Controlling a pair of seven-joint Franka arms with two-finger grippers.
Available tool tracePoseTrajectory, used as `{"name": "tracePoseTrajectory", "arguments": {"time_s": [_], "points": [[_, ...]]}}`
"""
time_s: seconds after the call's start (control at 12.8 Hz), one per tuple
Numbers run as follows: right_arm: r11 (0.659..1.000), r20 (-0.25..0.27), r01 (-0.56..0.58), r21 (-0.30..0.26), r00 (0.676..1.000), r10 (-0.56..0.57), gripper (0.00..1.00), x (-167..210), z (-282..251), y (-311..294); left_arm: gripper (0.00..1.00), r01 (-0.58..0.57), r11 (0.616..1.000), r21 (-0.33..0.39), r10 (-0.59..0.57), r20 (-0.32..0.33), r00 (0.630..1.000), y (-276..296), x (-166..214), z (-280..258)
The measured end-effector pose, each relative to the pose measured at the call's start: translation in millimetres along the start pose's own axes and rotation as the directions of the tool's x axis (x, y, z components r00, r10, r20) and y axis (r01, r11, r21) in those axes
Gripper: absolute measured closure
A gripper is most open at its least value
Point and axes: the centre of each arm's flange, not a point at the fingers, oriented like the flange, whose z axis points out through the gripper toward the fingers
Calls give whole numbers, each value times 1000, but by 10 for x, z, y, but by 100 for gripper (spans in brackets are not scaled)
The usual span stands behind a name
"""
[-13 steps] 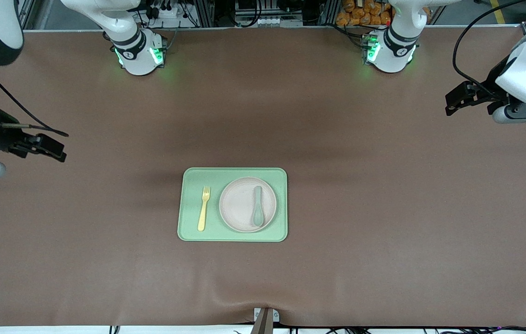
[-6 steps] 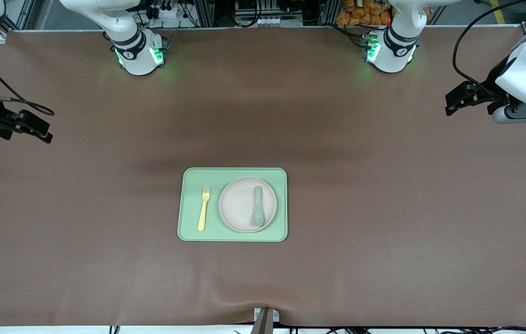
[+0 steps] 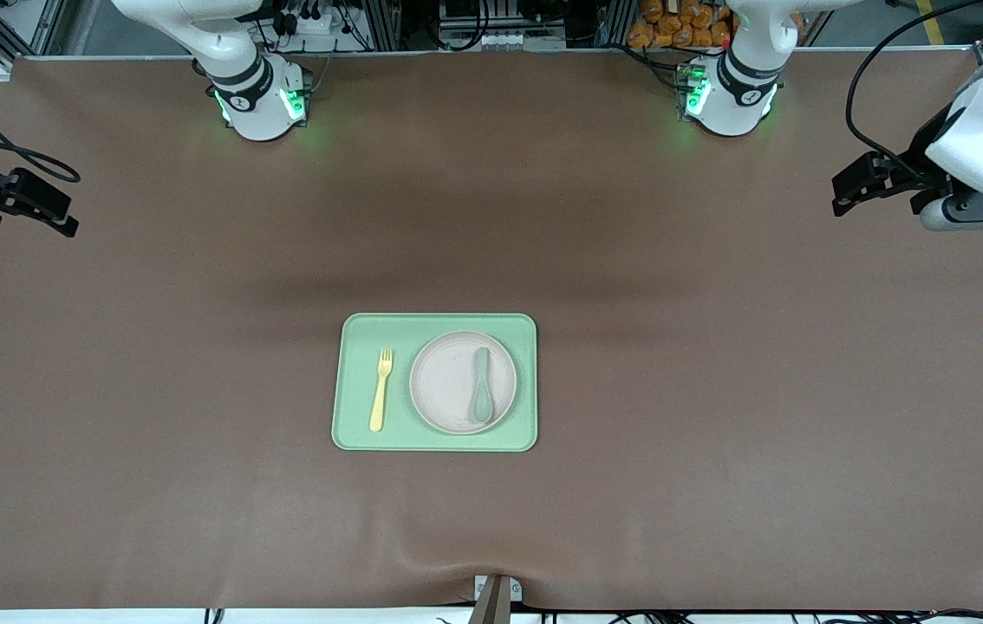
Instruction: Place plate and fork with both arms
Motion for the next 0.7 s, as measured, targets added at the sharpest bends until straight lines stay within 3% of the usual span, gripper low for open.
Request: {"name": "tracePoseTrajectory", "arguments": {"time_s": [0.7], "points": [[1000, -2, -27, 8, 1000, 27, 0, -28, -151, 293, 0, 0, 1000, 0, 0, 2, 1000, -1, -2, 3]]}}
